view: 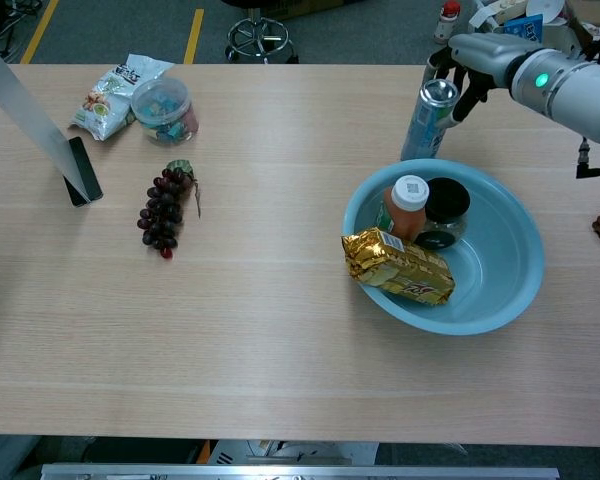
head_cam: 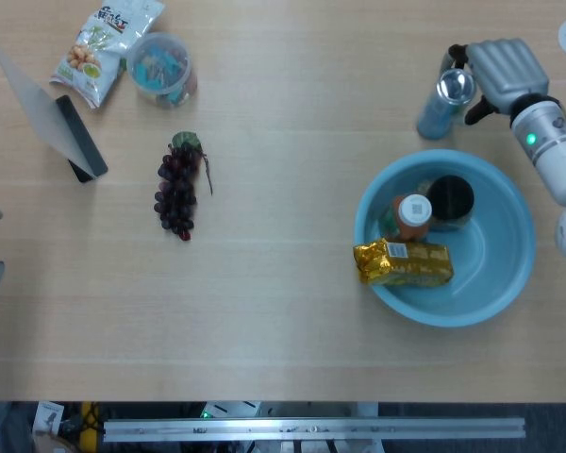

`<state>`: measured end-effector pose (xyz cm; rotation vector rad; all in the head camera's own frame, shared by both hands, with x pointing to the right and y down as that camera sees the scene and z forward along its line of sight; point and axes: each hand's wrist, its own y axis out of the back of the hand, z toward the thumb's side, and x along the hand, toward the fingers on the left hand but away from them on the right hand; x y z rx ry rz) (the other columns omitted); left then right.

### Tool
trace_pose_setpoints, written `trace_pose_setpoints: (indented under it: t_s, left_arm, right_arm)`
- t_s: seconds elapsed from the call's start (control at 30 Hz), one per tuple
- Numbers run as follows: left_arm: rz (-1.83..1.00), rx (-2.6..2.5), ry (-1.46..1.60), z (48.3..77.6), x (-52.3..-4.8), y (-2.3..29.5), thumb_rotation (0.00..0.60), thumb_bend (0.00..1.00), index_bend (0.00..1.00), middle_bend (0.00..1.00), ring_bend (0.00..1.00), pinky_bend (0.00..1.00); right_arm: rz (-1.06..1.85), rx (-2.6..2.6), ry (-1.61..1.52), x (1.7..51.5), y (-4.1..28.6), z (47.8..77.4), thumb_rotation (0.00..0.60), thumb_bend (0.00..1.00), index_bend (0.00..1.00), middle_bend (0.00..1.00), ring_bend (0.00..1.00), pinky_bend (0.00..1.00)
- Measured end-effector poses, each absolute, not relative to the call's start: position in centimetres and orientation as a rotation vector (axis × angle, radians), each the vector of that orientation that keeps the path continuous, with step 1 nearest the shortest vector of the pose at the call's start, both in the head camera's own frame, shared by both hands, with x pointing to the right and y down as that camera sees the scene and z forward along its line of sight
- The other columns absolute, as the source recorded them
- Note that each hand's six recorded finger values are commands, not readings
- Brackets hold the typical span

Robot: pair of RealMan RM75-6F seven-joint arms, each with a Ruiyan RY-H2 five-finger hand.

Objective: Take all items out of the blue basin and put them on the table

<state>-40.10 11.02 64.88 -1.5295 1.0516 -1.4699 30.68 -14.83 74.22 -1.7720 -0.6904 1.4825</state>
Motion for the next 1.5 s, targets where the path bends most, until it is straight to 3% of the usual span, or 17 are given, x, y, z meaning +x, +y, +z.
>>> trace_pose_setpoints:
  t_s: [0.57,0.93,1.2,1.5]
  left_arm:
    - [-1.46,-1.532,1.052,64.8,-40.0,11.0,0.6,0.27,0.31,0.31,0.25,0.32]
    - [-1.442,-1.534,1.05,64.6,-39.6,10.8,0.6,0.27,0.31,0.31,0.25,0.32]
    - [-1.444,-1.536,1.046,64.7,-39.5,10.9,0.6,0.27,0.31,0.31,0.25,0.32]
    - [-1.47,-1.529,1.054,64.6,-40.2,11.4,0.6,0.27,0.31,0.31,0.25,0.32]
  right_arm:
    - [1.475,-1.789,-0.68,30.9,-14.5,73.7,0.6,0.21,0.09,0.26,0.26,0.48]
    - [1.348,-1.798,-0.682,30.4,-13.2,69.4,0.6,0.21,0.08,0.24,0.24,0.47]
    - [1.177,-1.862,-0.598,28.8,-9.6,64.9,0.6,0.2,0.08,0.26,0.24,0.47]
    - [1.111,-1.901,-0.41,28.8,-4.7,64.6,0.6,0.12,0.08,0.26,0.24,0.47]
